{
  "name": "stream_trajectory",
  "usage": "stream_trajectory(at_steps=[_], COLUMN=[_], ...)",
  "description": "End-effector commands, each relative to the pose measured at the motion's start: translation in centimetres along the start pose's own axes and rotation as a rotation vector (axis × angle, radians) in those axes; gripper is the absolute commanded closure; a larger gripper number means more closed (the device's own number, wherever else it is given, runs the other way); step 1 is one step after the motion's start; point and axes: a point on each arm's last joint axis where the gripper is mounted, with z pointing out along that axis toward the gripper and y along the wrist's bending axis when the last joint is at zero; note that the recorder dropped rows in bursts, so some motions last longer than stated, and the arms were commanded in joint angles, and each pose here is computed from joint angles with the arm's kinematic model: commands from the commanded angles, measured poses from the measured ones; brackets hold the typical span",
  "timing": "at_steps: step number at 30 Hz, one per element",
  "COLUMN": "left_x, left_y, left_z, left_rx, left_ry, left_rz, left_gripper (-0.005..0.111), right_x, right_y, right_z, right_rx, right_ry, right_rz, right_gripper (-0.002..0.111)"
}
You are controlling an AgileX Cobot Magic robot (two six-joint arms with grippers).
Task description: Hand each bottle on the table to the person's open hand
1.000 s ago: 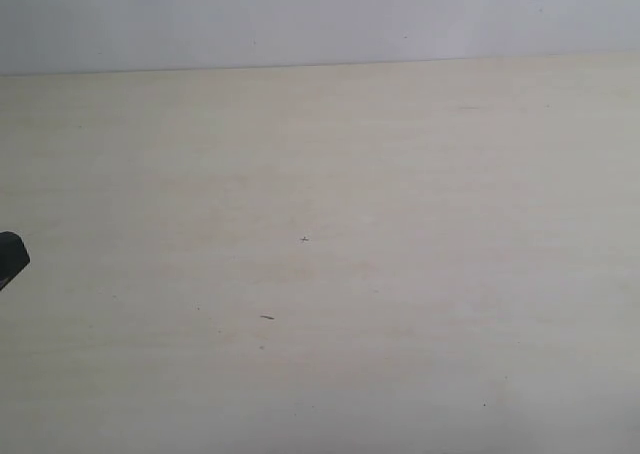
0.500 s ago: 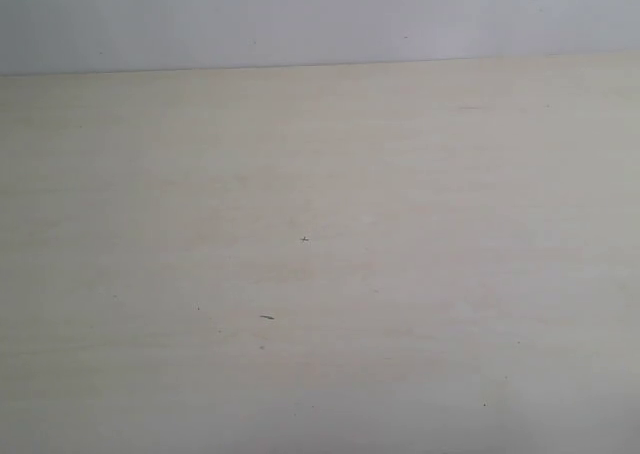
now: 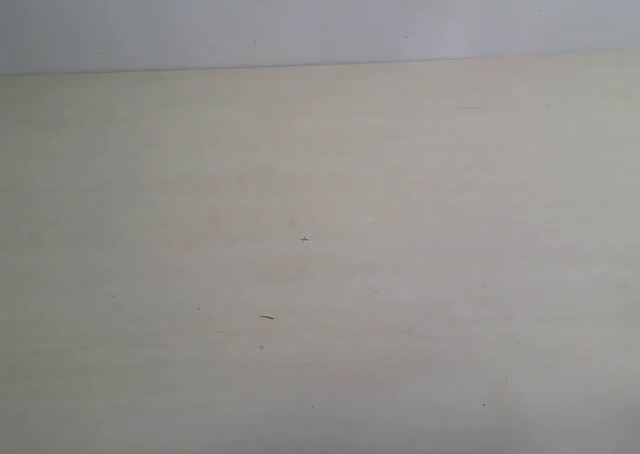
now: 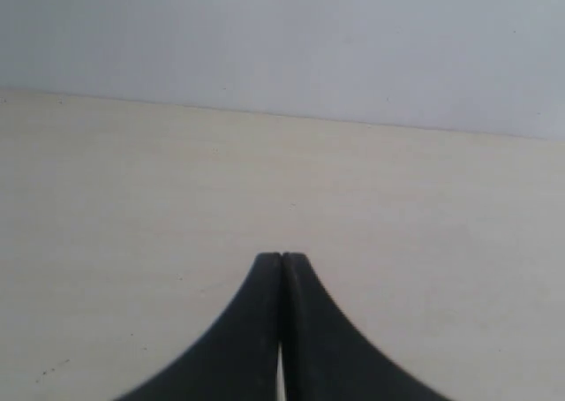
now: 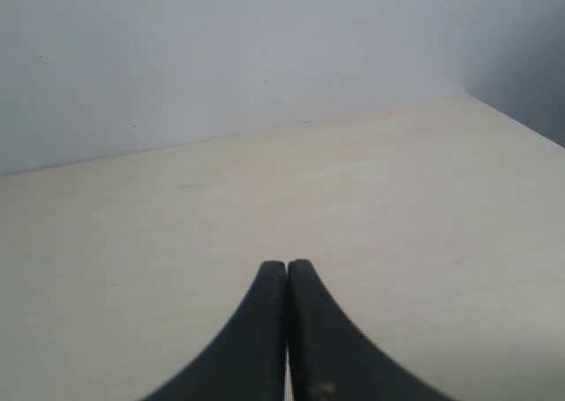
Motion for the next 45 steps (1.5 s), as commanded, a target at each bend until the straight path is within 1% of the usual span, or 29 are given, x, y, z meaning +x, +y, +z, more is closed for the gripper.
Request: stream_trajectory(at_steps=[1, 3, 5, 11, 17, 22, 26, 28, 29, 32, 33, 35, 45], left_x=[0.3, 0.4, 0.4, 0.4, 1.0, 1.0, 2.2, 1.9, 2.2, 2.3, 2.6, 2.6, 2.6], left_y=[0.1, 0.3, 0.5, 0.5, 0.7, 0.7, 0.9, 0.8, 0.9, 0.9, 1.0, 1.0, 1.0], left_z=[0.0, 0.0, 0.0, 0.0, -0.6, -2.1, -1.9, -1.9, -1.9, -1.9, -1.9, -1.9, -1.9], left_rx=[-0.013, -0.035, -0.053, -0.055, -0.077, -0.080, -0.077, -0.074, -0.079, -0.081, -0.089, -0.088, -0.089], left_ry=[0.029, 0.039, 0.037, 0.037, 0.082, -0.009, -0.015, -0.044, -0.017, -0.005, 0.033, 0.032, 0.032], left_rz=[0.079, 0.092, 0.071, 0.062, 0.077, 0.082, 0.082, 0.072, 0.050, 0.039, 0.025, 0.005, 0.007], left_gripper=[0.107, 0.107, 0.107, 0.107, 0.107, 0.107, 0.107, 0.107, 0.107, 0.107, 0.107, 0.107, 0.107], right_x=[0.0, 0.0, 0.0, 0.0, 0.0, 0.0, 0.0, 0.0, 0.0, 0.0, 0.0, 0.0, 0.0], right_y=[0.0, 0.0, 0.0, 0.0, 0.0, 0.0, 0.0, 0.0, 0.0, 0.0, 0.0, 0.0, 0.0], right_z=[0.0, 0.0, 0.0, 0.0, 0.0, 0.0, 0.0, 0.0, 0.0, 0.0, 0.0, 0.0, 0.0], right_rx=[0.002, 0.002, 0.002, 0.002, 0.002, 0.002, 0.002, 0.002, 0.002, 0.002, 0.002, 0.002, 0.002], right_ry=[-0.015, -0.015, -0.015, -0.015, -0.015, -0.015, -0.015, -0.015, -0.015, -0.015, -0.015, -0.015, -0.015], right_rz=[0.004, 0.004, 0.004, 0.004, 0.004, 0.004, 0.004, 0.004, 0.004, 0.004, 0.004, 0.004, 0.004], right_gripper=[0.108, 0.108, 0.108, 0.108, 0.108, 0.108, 0.108, 0.108, 0.108, 0.108, 0.108, 0.108, 0.108])
